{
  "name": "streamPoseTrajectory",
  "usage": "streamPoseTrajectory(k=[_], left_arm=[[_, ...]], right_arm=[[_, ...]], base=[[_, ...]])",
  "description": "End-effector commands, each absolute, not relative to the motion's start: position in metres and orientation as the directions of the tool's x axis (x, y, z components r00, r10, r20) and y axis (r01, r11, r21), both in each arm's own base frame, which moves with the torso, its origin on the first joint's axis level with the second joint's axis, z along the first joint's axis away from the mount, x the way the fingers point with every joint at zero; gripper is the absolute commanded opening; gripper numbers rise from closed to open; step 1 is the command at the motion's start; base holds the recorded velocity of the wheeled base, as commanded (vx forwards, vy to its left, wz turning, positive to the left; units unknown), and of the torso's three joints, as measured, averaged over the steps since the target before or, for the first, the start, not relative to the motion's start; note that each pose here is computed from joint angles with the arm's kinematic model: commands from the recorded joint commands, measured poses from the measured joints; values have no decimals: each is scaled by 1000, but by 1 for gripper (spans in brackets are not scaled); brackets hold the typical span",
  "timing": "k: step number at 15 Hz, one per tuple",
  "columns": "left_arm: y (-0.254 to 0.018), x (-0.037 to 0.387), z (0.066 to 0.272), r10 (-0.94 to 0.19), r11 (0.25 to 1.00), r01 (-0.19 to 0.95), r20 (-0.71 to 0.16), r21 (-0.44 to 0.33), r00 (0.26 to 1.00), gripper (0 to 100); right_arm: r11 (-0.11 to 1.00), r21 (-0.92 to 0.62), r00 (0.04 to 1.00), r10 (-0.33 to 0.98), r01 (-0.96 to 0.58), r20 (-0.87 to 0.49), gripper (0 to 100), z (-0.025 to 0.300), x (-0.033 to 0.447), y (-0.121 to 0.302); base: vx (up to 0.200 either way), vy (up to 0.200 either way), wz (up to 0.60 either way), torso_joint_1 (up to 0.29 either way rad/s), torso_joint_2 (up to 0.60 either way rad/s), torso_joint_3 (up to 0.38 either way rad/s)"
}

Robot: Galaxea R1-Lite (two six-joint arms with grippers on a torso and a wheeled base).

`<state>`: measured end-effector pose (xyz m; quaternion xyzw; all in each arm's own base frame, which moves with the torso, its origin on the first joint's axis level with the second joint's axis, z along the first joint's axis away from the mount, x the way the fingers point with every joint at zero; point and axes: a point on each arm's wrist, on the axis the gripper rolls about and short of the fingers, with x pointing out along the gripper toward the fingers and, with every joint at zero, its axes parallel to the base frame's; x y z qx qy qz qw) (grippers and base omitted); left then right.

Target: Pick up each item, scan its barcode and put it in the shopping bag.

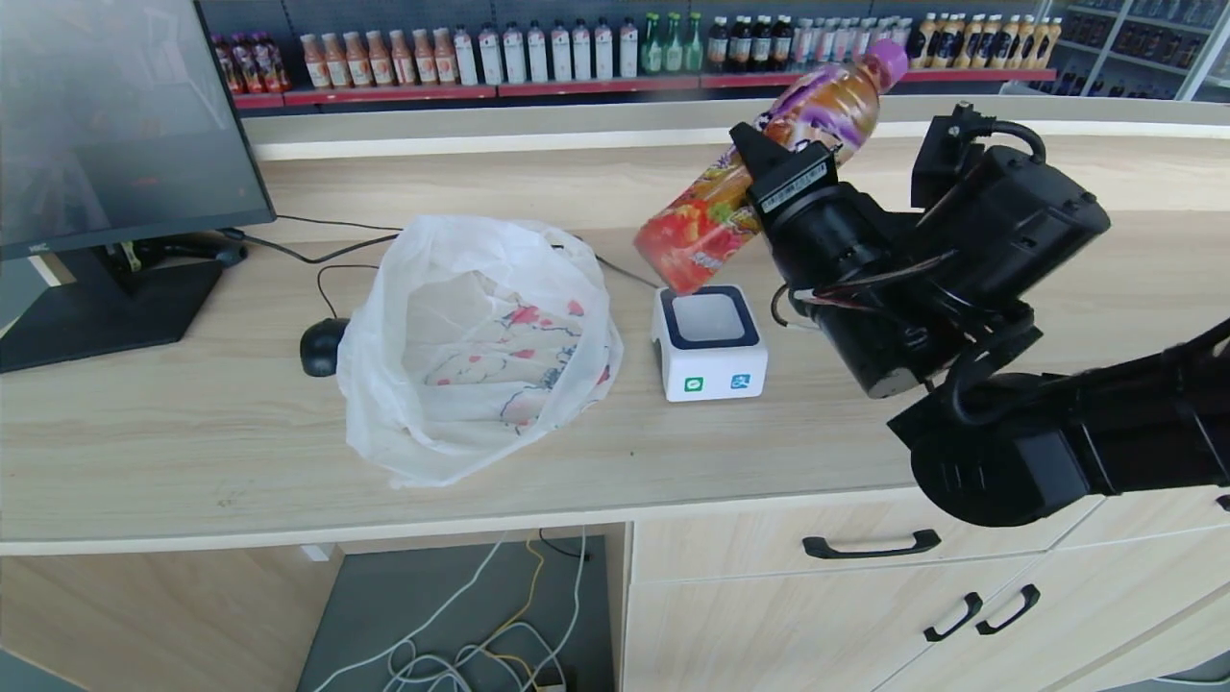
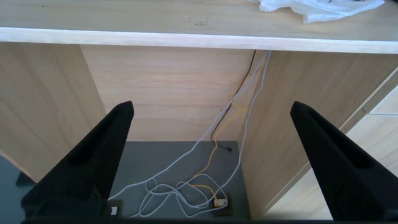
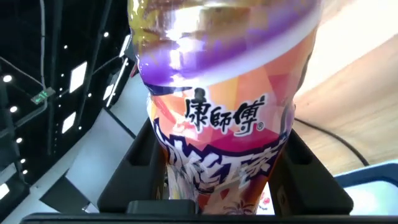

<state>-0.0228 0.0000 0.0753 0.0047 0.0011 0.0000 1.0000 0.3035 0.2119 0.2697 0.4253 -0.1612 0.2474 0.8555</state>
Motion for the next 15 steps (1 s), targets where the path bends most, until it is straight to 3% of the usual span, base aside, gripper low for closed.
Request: streamPoseTrajectory(k=[1,3,6,9,10,12,15], left_arm=[[0,-23,75,0,1000,0,-2,9,1000,100],[0,-23,75,0,1000,0,-3,9,1000,100],[0,-23,75,0,1000,0,-2,12,1000,100],[0,-23,75,0,1000,0,-2,12,1000,100],[0,-23,75,0,1000,0,-3,12,1000,100],[0,-23,75,0,1000,0,-2,12,1000,100],[0,-23,75,0,1000,0,-2,14,1000,100]], right_arm=[[550,575,786,300,-605,541,0,280,283,210],[645,440,759,369,-625,537,0,266,272,208],[697,187,661,509,-692,552,0,240,258,208],[730,110,655,524,-675,545,0,238,257,206],[779,0,663,534,-627,525,0,233,256,203],[806,-74,685,543,-587,486,0,223,253,200],[824,-117,698,537,-554,474,0,220,252,196]], base=[[0,0,0,0,0,0],[0,0,0,0,0,0],[0,0,0,0,0,0],[0,0,0,0,0,0],[0,0,0,0,0,0],[0,0,0,0,0,0],[0,0,0,0,0,0]])
